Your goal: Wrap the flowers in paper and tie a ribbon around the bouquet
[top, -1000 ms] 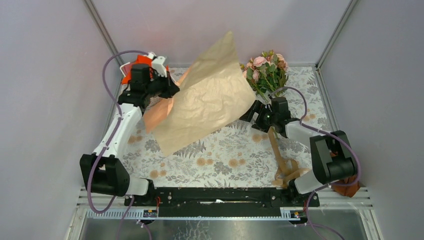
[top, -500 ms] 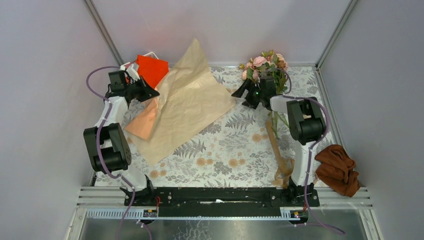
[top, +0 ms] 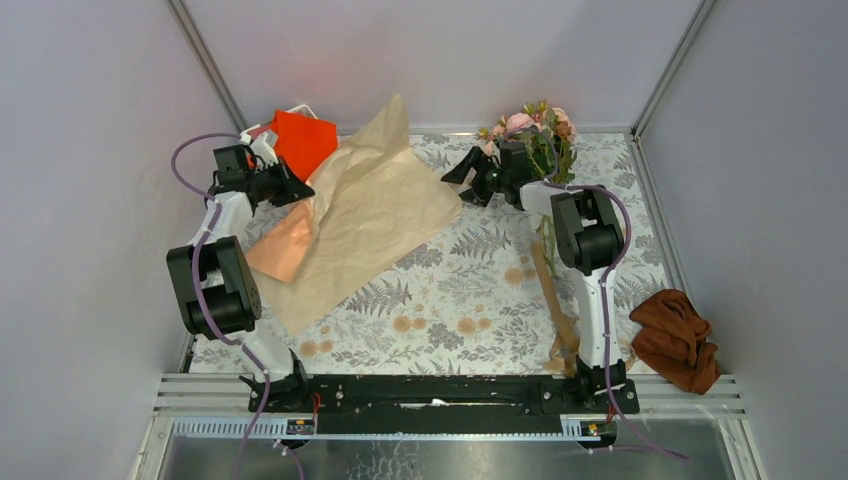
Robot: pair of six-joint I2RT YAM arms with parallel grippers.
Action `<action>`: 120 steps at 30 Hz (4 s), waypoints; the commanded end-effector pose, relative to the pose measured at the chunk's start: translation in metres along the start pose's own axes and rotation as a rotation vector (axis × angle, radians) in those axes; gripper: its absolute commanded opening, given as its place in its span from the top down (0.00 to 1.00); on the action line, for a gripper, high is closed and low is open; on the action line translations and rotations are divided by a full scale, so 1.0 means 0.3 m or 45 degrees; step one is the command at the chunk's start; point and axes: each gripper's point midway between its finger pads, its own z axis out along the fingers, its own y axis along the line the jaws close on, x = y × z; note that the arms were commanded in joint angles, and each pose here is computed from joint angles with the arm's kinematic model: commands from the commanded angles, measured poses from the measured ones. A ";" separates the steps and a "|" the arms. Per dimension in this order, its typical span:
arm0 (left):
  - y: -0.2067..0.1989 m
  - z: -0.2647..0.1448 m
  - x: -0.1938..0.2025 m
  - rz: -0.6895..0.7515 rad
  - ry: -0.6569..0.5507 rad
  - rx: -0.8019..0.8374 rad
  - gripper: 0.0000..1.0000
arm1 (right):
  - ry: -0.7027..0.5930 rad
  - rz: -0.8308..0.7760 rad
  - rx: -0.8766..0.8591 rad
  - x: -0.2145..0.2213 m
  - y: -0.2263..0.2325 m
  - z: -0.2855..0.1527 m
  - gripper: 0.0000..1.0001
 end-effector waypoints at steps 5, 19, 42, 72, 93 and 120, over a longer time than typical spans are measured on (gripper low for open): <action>-0.017 0.001 -0.051 0.099 -0.041 0.053 1.00 | 0.225 0.018 0.134 0.246 -0.118 -0.043 0.21; -0.052 -0.023 -0.046 0.131 -0.049 0.083 1.00 | 0.255 -0.091 0.165 0.358 -0.065 -0.141 0.40; -0.114 -0.057 -0.033 0.184 -0.048 0.174 1.00 | 0.148 -0.130 0.179 0.418 0.014 -0.292 0.30; -0.130 -0.057 0.001 0.168 -0.027 0.220 1.00 | 0.033 0.361 0.143 0.697 0.090 -0.132 0.17; -0.147 -0.054 0.002 0.169 -0.028 0.244 1.00 | -0.133 0.503 0.187 0.636 0.097 0.040 0.18; -0.297 -0.171 -0.070 0.557 -0.051 0.129 1.00 | -0.240 -0.175 0.483 0.318 -0.114 -0.772 1.00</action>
